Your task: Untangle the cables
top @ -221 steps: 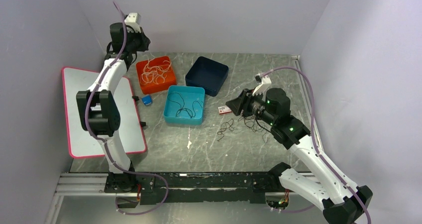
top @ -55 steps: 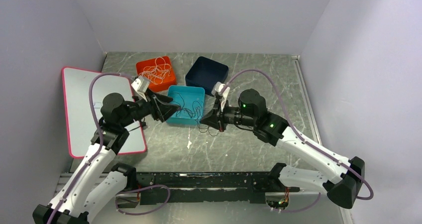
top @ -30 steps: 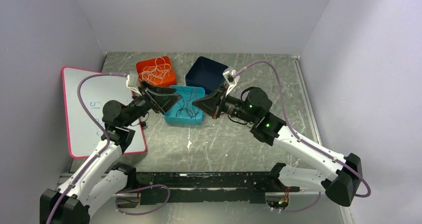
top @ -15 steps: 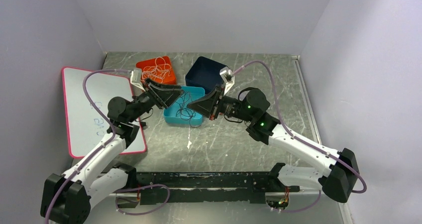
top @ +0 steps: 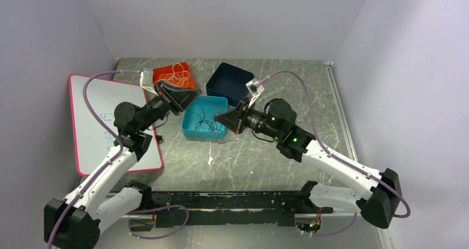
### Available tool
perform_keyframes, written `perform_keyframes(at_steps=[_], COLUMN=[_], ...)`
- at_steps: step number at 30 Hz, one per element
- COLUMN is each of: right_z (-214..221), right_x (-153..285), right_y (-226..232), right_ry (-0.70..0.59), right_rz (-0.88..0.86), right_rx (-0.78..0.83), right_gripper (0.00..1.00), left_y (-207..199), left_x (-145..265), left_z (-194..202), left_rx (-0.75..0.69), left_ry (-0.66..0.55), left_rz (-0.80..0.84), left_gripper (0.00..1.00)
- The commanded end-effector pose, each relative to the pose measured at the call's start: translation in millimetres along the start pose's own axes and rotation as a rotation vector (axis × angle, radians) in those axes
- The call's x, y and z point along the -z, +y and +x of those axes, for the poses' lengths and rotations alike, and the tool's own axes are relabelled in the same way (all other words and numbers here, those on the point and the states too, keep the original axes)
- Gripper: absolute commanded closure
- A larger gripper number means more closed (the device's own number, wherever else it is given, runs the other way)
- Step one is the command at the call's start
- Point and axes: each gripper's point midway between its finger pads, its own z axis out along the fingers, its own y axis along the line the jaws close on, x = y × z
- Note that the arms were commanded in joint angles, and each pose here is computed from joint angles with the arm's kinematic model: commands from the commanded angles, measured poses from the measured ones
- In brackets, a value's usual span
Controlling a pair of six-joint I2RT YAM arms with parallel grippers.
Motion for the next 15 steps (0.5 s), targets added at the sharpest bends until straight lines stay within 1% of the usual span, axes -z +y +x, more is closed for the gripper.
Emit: perform_keyframes(at_steps=[1,2,5,11,15], right_z=[37,45,55,61,68], right_x=[25,32,47,72,83], right_y=[-70,-83,-105,-139,-156], right_ry=[0.096,0.112,0.116,0.082,0.093], right_rz=[0.356,0.419,0.531,0.713,0.798], right_rx=[0.002,0.004,0.01,0.031,0.066], right_gripper=[1.0,1.0,1.0,1.0,1.0], left_y=[-16,-17,-25,-45,-65], left_x=[-6,-7,-8,-8,-9], left_z=[-30,-33,-43,-68,-87], left_rx=[-0.12,-0.133,-0.163,-0.227,-0.264], left_ry=[-0.02,-0.012,0.006,0.027,0.025], left_rz=[-0.026,-0.032,-0.048,-0.068,-0.059], left_gripper=[0.93,0.93,0.93,0.93,0.93])
